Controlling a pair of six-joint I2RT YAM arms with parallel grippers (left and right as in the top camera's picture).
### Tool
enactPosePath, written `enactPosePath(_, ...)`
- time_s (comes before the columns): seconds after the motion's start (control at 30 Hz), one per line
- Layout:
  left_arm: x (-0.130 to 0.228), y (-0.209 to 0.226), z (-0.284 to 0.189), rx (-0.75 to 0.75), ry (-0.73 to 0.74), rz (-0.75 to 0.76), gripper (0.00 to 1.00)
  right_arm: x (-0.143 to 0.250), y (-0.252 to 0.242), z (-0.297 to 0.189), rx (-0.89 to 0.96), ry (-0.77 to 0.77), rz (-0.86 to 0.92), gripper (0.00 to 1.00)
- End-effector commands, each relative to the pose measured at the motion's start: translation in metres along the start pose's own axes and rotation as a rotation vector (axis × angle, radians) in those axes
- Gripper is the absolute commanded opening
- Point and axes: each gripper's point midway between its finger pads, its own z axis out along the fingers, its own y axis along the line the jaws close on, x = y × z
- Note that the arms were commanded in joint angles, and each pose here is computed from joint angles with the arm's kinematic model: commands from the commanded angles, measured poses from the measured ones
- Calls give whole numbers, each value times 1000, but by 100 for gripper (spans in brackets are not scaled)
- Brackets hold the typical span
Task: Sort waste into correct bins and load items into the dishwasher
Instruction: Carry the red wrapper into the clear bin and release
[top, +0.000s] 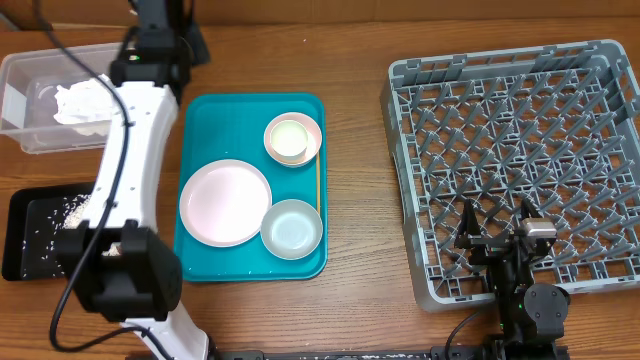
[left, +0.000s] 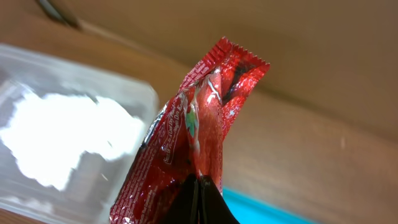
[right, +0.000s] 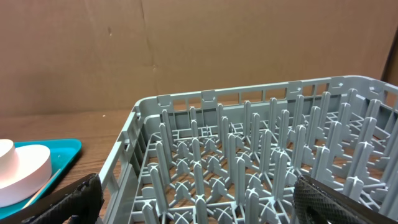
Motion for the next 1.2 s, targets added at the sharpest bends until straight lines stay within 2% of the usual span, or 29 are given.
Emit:
enactPosePath(0.0, -16, 53, 9, -158, -46, -56, 4, 3, 0, 0, 0, 0, 0, 100)
enactPosePath(0.23, -8, 123, 48, -293, -19, -123, 4, 3, 0, 0, 0, 0, 0, 100)
enactPosePath(0.27, -3, 133, 55, -309, -3, -129, 8, 3, 0, 0, 0, 0, 0, 100)
enactPosePath(0.3, 3, 141, 62, -324, 13, -134, 25, 3, 0, 0, 0, 0, 0, 100)
enactPosePath(0.33, 9, 150, 70, -337, 32, -141, 54, 3, 0, 0, 0, 0, 0, 100)
enactPosePath(0.37, 16, 158, 78, -352, 50, -145, 92, 3, 0, 0, 0, 0, 0, 100)
enactPosePath(0.4, 19, 161, 81, -357, 58, -147, 99, 3, 0, 0, 0, 0, 0, 100)
enactPosePath(0.53, 25, 170, 86, -373, 77, -152, 100, 3, 0, 0, 0, 0, 0, 100)
enactPosePath(0.67, 10, 167, 69, -362, 36, -164, 100, 3, 0, 0, 0, 0, 0, 100)
enactPosePath(1.03, -81, 164, -73, -299, -265, -333, 100, 3, 0, 0, 0, 0, 0, 100)
enactPosePath(1.1, -89, 179, -103, -371, -319, -349, 100, 3, 0, 0, 0, 0, 0, 100)
enactPosePath(1.17, -90, 206, -137, -510, -365, -373, 100, 3, 0, 0, 0, 0, 0, 100)
